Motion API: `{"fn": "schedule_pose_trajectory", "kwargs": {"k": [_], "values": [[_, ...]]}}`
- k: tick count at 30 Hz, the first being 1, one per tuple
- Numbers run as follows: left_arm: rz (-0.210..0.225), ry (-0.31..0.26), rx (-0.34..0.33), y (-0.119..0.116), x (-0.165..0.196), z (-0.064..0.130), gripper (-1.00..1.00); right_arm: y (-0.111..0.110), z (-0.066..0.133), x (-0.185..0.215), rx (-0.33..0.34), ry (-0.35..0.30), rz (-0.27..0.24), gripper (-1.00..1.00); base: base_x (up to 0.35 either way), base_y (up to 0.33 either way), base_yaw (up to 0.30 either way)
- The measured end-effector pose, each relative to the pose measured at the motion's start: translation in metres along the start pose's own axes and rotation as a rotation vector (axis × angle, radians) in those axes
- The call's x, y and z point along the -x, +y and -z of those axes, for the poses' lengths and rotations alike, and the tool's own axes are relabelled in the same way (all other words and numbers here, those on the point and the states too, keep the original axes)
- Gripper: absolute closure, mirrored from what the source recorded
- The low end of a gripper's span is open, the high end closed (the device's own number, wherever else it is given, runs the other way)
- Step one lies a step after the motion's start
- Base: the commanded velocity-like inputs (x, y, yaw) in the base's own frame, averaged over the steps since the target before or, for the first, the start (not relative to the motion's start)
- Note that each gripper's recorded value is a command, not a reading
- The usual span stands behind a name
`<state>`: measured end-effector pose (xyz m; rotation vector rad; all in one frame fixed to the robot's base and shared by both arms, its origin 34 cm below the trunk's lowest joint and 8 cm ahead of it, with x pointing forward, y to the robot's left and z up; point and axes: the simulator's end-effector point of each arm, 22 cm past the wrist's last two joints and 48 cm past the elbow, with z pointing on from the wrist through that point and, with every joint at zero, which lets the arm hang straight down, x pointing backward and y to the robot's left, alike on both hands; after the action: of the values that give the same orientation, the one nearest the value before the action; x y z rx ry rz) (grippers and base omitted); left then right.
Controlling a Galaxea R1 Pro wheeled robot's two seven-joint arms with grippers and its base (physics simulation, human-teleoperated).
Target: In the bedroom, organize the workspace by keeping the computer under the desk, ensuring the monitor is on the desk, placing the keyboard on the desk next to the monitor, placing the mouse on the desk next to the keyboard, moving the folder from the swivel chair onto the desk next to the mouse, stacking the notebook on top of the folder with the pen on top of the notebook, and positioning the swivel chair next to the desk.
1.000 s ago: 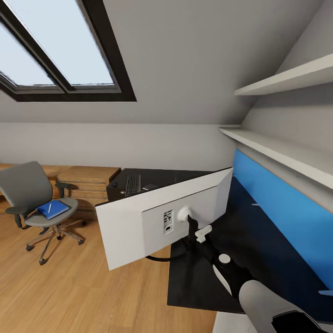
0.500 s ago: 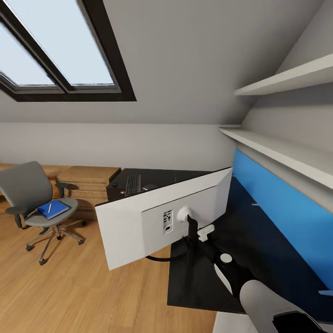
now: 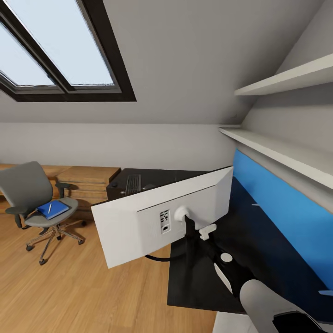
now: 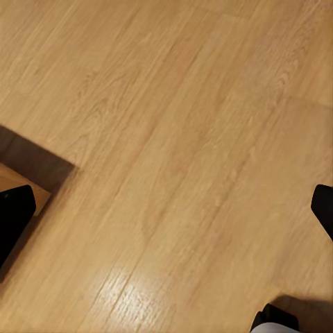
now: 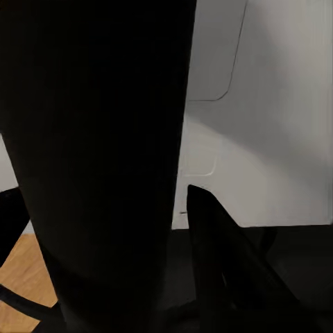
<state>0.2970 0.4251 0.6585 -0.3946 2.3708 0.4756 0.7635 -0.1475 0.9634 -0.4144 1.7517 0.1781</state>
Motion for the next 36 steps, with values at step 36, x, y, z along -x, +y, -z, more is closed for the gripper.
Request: {"fn": "schedule_pose_trajectory", "kwargs": {"k": [36], "values": [[0.0,-0.001,0.0,0.0,0.0,0.0,-1.0,0.001,0.0,0.0,0.007,-0.003,0.003,1.0,-0.062,-0.116,0.0]]}}
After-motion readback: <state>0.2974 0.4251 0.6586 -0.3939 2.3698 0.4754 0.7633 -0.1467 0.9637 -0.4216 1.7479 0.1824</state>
